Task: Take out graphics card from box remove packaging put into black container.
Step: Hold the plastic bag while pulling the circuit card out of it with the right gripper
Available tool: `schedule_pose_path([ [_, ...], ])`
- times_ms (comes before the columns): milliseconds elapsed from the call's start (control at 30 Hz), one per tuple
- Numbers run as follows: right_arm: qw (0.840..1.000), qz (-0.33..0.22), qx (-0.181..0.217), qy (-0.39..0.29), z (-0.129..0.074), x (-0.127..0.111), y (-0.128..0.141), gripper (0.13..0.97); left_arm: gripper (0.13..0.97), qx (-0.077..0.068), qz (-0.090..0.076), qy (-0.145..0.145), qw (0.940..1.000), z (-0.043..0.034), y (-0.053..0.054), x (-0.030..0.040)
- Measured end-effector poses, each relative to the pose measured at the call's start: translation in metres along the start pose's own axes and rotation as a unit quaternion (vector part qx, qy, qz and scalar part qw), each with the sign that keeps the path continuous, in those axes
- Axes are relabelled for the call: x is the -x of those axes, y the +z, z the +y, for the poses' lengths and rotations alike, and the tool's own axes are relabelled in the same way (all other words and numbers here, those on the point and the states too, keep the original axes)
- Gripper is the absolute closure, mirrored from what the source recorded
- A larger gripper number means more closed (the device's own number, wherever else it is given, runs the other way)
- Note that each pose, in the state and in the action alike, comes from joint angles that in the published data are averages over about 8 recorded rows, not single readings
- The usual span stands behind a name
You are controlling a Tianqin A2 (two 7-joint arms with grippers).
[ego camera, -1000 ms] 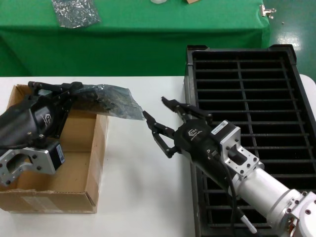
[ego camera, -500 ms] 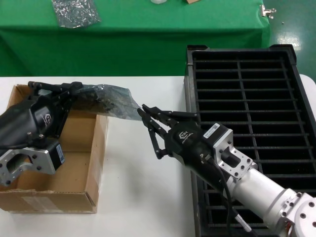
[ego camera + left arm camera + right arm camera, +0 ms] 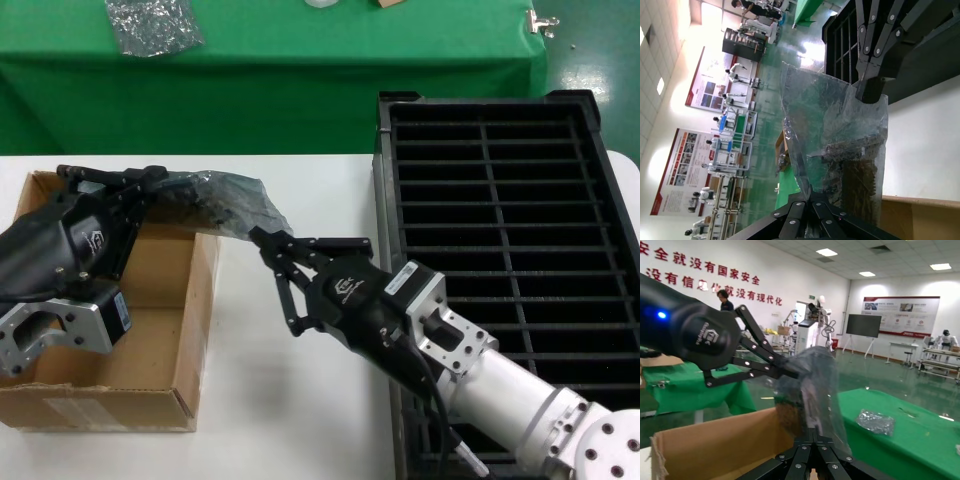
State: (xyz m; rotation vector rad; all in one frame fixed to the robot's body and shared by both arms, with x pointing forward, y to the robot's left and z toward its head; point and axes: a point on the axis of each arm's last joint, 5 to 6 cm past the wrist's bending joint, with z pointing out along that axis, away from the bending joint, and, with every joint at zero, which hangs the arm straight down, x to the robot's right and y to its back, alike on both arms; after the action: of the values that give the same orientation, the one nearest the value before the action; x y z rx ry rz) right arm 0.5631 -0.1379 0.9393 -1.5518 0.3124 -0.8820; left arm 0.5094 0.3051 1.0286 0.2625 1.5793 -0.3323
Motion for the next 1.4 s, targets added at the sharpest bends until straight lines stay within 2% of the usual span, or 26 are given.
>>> schedule_pose_path([
  [233, 1.0, -0.008, -0.004, -0.003, -0.003, 0.002, 0.003, 0.96, 0.958, 0.0, 0.0, 0.0, 1.0, 0.0, 0.0, 0.0],
  [933, 1.0, 0.021, 0.008, -0.023, -0.001, -0.023, -0.007, 0.961, 0.958, 0.0, 0.0, 0.0, 1.0, 0.0, 0.0, 0.0],
  [1400, 1.0, 0.003, -0.001, -0.021, -0.003, -0.015, 0.003, 0.961, 0.958, 0.0, 0.0, 0.0, 1.0, 0.0, 0.0, 0.0],
])
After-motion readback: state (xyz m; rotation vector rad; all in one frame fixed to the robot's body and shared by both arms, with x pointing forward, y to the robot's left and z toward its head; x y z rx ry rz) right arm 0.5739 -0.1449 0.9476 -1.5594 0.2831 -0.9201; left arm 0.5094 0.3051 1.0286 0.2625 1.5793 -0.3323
